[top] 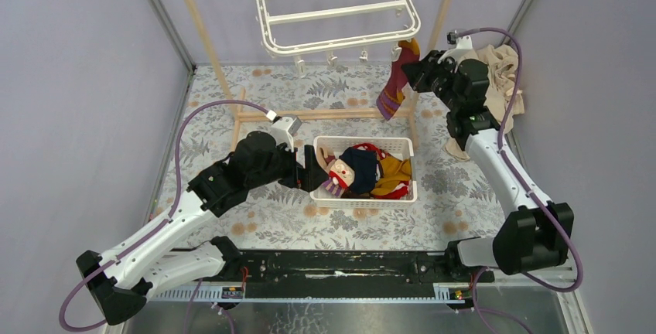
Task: Remove the socks clipped to the hanger
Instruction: Remove the sock from the hanger.
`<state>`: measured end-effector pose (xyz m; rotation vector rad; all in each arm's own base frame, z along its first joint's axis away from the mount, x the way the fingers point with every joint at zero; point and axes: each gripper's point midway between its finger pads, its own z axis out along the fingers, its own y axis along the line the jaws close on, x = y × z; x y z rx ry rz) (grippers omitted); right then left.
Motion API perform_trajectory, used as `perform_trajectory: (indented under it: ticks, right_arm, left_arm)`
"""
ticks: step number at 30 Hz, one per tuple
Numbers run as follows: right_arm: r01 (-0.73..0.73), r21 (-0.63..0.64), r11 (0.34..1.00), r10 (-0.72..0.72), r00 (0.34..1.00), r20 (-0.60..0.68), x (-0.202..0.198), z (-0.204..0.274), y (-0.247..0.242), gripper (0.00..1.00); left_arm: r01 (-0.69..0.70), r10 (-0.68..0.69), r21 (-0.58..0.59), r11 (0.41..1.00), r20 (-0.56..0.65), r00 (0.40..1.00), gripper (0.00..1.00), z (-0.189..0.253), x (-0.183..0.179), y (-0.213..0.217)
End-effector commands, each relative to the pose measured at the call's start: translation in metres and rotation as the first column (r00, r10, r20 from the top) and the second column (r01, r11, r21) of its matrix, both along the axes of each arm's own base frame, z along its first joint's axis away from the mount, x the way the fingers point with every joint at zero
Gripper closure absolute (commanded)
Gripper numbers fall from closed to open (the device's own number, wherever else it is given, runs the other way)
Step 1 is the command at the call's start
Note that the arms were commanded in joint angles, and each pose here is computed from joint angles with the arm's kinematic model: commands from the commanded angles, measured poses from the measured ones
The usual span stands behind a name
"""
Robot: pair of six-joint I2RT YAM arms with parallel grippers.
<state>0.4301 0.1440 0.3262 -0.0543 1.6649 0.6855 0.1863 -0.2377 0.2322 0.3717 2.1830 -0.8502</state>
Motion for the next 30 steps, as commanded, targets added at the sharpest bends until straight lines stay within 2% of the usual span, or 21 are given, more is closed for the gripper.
perform_trajectory:
  ticks: [1,12,18,30]
  right_arm:
    - [-0.003,0.000,1.000,0.003,0.990,0.142,-0.015,0.046,-0.003,0.89]
    - [-0.020,-0.095,0.995,0.038,0.980,0.197,-0.056,0.070,0.008,0.95]
    - [-0.051,-0.194,0.980,0.093,0.972,0.217,-0.076,0.080,0.040,0.96]
    - [-0.139,-0.289,0.947,0.202,0.959,0.199,-0.101,0.088,0.101,0.99]
  left_arm:
    - [0.001,0.000,-0.027,1.000,0.028,1.000,0.02,0.014,0.001,-0.001]
    - [0.000,0.000,-0.032,0.999,0.024,1.000,0.02,0.012,0.001,-0.003]
    - [-0.001,0.002,-0.041,0.999,0.026,1.000,0.02,0.014,0.000,-0.002]
    - [-0.011,0.012,-0.055,0.998,0.032,0.999,0.02,0.015,-0.003,0.002]
